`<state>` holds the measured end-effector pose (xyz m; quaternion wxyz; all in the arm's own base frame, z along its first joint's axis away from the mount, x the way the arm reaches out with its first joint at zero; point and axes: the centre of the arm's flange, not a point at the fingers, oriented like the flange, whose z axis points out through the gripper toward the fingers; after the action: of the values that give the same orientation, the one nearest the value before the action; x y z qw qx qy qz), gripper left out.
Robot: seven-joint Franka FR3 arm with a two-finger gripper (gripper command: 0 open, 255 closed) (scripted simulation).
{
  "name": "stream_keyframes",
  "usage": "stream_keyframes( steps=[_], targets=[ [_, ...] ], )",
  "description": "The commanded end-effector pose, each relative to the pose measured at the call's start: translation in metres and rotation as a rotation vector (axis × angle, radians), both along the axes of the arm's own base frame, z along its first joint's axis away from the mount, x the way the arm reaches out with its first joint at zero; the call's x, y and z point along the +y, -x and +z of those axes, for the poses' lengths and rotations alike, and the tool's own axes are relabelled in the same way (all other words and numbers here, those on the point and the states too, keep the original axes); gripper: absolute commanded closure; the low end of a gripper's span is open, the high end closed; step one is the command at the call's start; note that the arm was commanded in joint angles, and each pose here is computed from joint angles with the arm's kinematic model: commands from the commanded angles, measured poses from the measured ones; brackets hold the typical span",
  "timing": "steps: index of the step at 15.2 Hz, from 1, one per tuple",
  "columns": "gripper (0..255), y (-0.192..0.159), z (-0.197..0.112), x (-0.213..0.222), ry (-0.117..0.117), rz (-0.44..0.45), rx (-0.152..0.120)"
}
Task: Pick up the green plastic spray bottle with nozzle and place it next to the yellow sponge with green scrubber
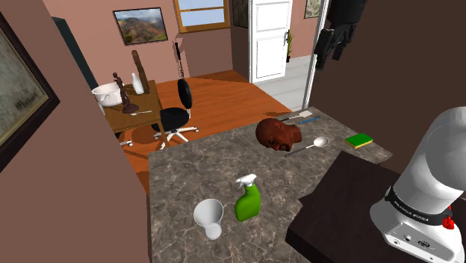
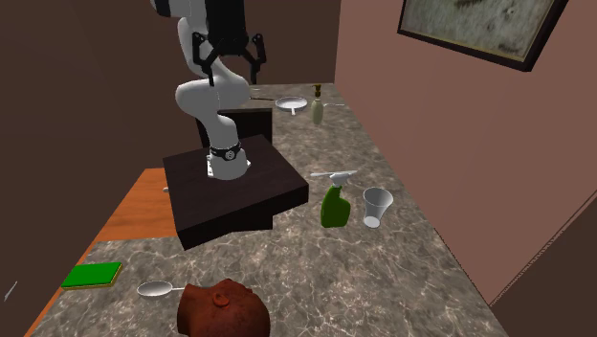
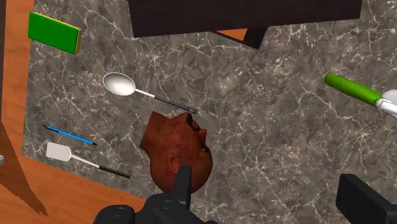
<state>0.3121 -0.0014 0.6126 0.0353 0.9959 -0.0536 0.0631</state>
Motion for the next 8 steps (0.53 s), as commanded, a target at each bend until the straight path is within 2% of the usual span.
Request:
stream_keyframes(
  steps=[1,8],
  targets=[
    [0,0.0,0.0,0.0,0.0,0.0,0.0],
    [0,-0.044,-0.067,0.04,-0.02,0.238,0.024]
  ],
)
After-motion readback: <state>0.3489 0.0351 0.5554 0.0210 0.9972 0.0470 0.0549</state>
